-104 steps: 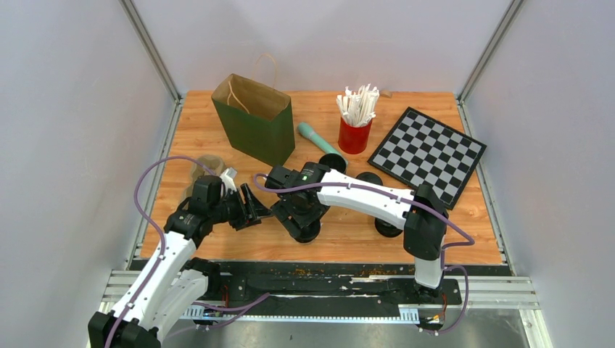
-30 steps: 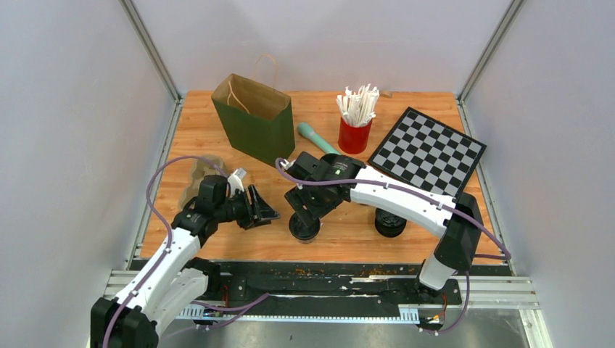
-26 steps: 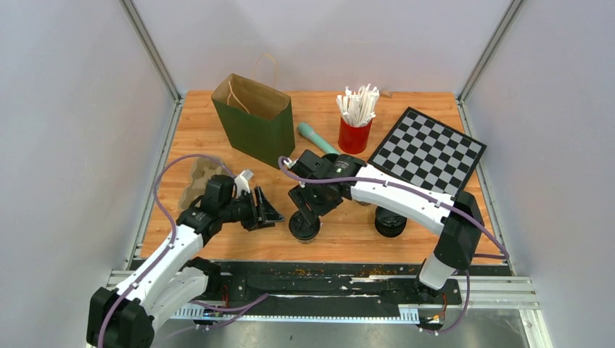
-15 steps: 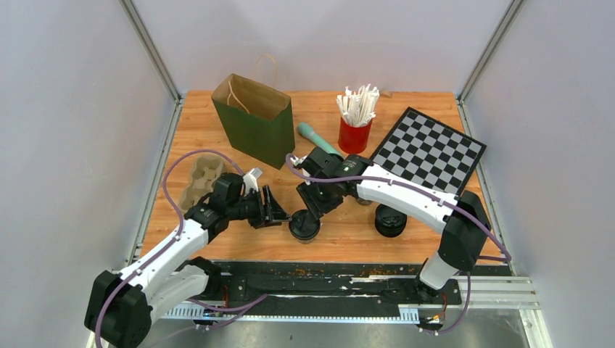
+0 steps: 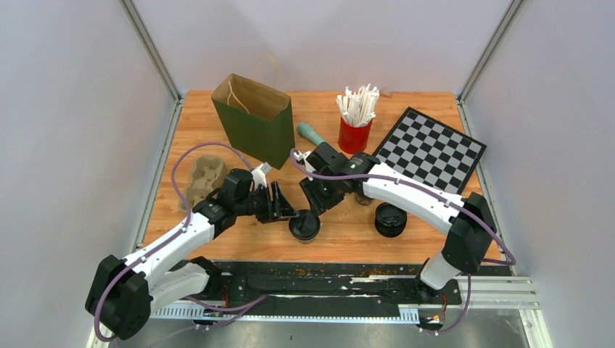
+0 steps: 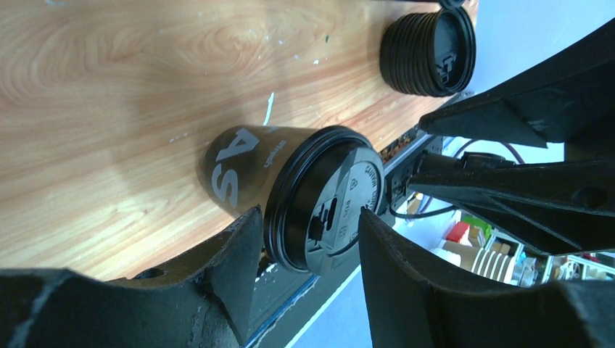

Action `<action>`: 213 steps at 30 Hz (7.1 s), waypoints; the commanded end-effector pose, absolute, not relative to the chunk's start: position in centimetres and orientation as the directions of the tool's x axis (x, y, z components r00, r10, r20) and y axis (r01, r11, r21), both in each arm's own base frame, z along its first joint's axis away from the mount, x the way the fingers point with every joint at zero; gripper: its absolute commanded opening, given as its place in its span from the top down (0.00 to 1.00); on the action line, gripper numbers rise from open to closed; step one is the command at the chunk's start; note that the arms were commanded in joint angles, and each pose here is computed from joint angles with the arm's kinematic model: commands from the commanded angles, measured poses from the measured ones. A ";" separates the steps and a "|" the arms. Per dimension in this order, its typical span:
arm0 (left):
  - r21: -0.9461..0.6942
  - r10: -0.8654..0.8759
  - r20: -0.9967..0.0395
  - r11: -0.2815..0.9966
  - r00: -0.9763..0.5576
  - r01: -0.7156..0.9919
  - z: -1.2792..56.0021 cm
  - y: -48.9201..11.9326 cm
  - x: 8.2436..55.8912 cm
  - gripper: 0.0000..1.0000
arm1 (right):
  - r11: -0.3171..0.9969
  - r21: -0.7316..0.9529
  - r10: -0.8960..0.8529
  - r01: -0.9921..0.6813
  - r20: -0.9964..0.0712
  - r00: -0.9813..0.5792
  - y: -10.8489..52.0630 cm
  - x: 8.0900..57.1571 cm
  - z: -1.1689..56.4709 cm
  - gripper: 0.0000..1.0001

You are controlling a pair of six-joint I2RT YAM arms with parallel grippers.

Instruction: Pack the takeout coffee

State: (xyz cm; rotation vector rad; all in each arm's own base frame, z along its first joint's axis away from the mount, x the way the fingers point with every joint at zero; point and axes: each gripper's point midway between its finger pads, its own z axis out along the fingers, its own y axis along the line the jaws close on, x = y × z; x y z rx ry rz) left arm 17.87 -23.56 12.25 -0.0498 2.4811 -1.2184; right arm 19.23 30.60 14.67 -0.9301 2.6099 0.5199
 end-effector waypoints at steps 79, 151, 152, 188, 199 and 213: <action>-0.733 -0.259 -0.349 0.674 -0.901 0.091 13.8 -22.5 17.7 0.40 | 0.561 0.530 -0.419 -0.636 -0.481 -0.770 34.3 16.8 14.2 0.87; -0.823 -0.285 -0.272 0.564 -0.919 0.068 11.1 -22.5 16.5 0.43 | 0.541 0.558 -0.347 -0.629 -0.534 -0.771 31.8 17.2 17.0 0.60; -0.821 -0.282 -0.273 0.566 -0.920 0.071 11.1 -22.5 16.6 0.44 | 0.545 0.561 -0.347 -0.623 -0.525 -0.777 31.6 17.0 16.7 0.58; -0.712 -0.219 -0.298 0.700 -0.929 0.063 7.7 -21.5 17.4 0.56 | 0.660 0.590 -0.344 -0.466 -0.314 -0.885 27.7 14.5 7.1 0.72; -0.698 -0.112 -0.436 0.668 -0.893 0.257 11.0 -23.6 20.3 0.53 | 0.624 0.575 -0.288 -0.529 -0.461 -0.840 28.1 17.2 14.6 0.62; -0.773 -0.115 -0.485 0.519 -0.867 0.364 14.3 -26.3 20.0 0.49 | 0.623 0.545 -0.300 -0.562 -0.497 -0.814 29.5 20.1 15.2 0.64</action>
